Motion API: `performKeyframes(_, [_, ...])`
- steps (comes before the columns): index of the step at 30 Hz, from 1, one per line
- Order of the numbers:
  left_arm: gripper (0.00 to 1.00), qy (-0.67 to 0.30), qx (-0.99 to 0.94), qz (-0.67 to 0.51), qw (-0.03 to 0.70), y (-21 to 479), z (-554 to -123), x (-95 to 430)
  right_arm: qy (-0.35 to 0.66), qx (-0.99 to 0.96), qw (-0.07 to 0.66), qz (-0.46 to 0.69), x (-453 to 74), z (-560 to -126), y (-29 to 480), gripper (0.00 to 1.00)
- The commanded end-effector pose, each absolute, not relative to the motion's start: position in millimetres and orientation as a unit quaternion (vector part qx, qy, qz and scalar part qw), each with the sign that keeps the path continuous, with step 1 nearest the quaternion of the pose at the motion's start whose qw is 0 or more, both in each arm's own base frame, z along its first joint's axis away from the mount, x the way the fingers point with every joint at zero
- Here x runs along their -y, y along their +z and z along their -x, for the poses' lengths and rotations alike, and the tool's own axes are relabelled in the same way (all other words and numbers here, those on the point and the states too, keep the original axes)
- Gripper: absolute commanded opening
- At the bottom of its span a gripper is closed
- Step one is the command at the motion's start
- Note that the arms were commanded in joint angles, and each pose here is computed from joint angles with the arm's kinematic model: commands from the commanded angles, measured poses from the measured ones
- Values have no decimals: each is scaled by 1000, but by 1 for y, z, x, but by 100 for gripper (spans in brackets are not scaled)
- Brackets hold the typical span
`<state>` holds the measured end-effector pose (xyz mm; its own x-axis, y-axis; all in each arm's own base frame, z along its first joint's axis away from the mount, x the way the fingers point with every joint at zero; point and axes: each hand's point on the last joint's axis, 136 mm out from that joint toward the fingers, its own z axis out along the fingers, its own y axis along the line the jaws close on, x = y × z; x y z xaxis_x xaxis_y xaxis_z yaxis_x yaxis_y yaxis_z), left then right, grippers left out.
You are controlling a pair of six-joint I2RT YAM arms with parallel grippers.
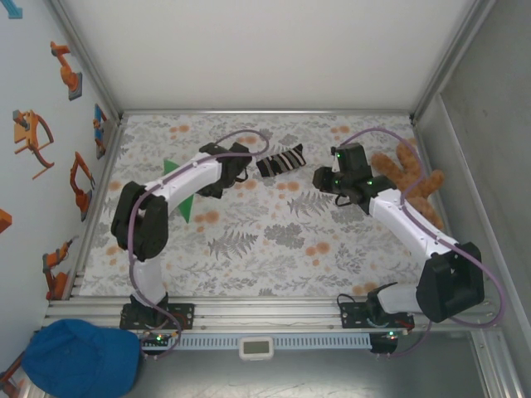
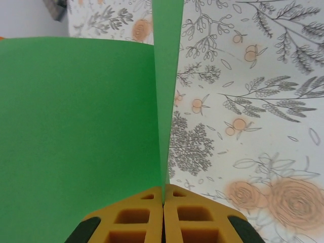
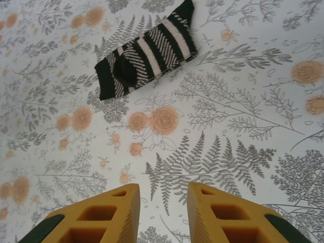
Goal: Fold a paper plane with a square sheet of paper (pick it up from the middle)
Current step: Turn over the paper at the center of the table.
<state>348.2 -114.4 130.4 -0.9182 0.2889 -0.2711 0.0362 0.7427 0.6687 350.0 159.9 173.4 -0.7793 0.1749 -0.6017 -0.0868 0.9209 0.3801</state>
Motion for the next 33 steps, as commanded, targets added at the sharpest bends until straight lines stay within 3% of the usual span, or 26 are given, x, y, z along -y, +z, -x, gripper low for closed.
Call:
performKeyframes(1, [7, 427, -880, -126, 163, 134, -347, 106, 172, -920, 350, -40, -146, -350, 181, 30])
performKeyframes(19, [8, 462, -860, -184, 117, 46, -353, 153, 179, -923, 338, -49, -147, -349, 170, 30])
performKeyframes(27, [23, 381, -902, -173, 104, 20, -342, 180, 206, -922, 324, -46, -159, -350, 165, 29])
performKeyframes(33, [33, 304, -933, -156, 115, 30, -335, 205, 205, -922, 324, -50, -158, -350, 163, 29])
